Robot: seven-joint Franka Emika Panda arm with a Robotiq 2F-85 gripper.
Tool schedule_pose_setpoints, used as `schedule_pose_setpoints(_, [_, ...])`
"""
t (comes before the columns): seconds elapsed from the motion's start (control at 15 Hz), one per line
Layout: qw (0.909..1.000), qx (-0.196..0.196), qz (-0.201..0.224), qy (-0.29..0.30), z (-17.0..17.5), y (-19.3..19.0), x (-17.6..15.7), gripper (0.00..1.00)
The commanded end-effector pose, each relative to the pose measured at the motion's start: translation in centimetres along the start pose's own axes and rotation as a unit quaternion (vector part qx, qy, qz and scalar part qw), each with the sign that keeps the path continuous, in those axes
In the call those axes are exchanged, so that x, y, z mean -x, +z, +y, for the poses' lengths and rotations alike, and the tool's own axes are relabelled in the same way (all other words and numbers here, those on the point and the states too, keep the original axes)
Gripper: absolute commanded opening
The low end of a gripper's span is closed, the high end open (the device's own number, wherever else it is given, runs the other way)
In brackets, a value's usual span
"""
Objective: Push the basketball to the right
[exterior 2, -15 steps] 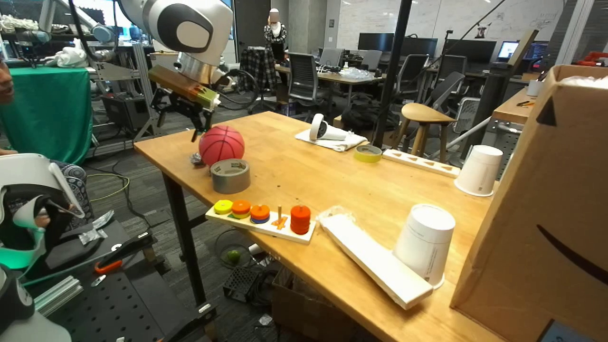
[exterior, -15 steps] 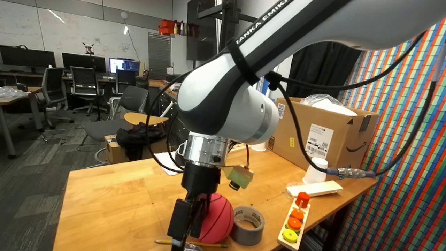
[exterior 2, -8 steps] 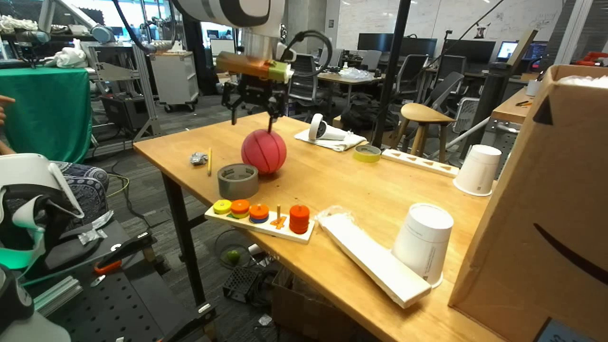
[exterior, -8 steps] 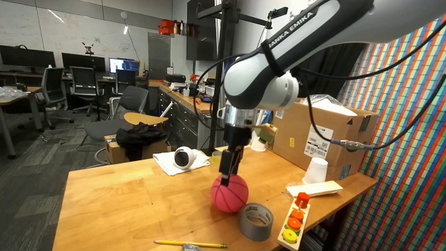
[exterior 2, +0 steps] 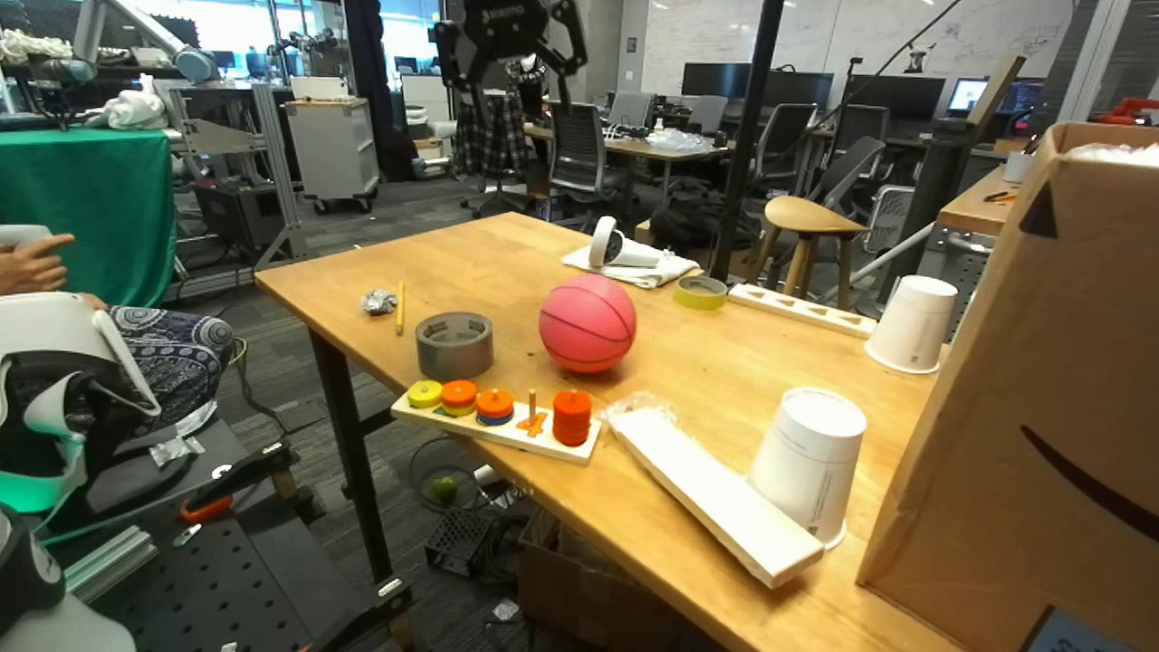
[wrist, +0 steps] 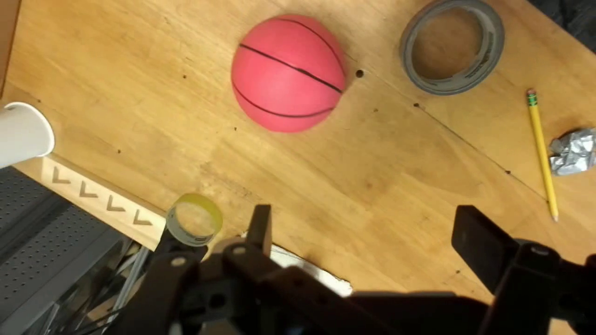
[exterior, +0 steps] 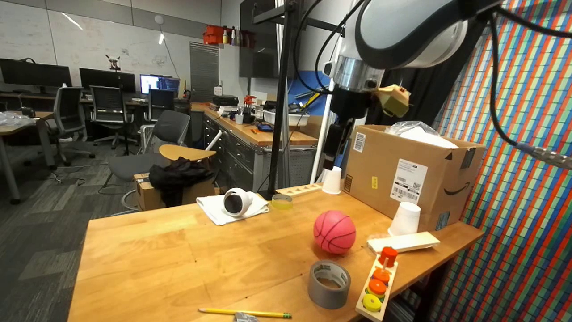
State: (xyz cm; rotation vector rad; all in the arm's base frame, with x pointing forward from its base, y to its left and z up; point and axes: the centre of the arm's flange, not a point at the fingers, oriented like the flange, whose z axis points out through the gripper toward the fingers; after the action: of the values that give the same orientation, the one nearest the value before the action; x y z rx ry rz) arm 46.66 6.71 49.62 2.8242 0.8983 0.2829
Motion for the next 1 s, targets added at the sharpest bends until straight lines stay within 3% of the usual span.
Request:
schedule_pose_setpoints(0.0, [0.9998,0.01,-0.012,0.012,-4.0,-2.5,1.0,1.0])
schedule_pose_setpoints(0.27, [0.9986,-0.001,-0.045,0.026,-5.4,-0.7,1.3,1.0])
schedule_pose_setpoints(0.6, [0.9951,-0.02,-0.084,0.047,-4.7,2.2,1.7,1.0])
schedule_pose_setpoints(0.8, [0.9894,-0.049,-0.125,0.056,-4.0,5.1,2.0,1.0])
schedule_pose_setpoints(0.93, [0.9824,-0.09,-0.153,0.058,-3.9,7.2,2.3,1.0])
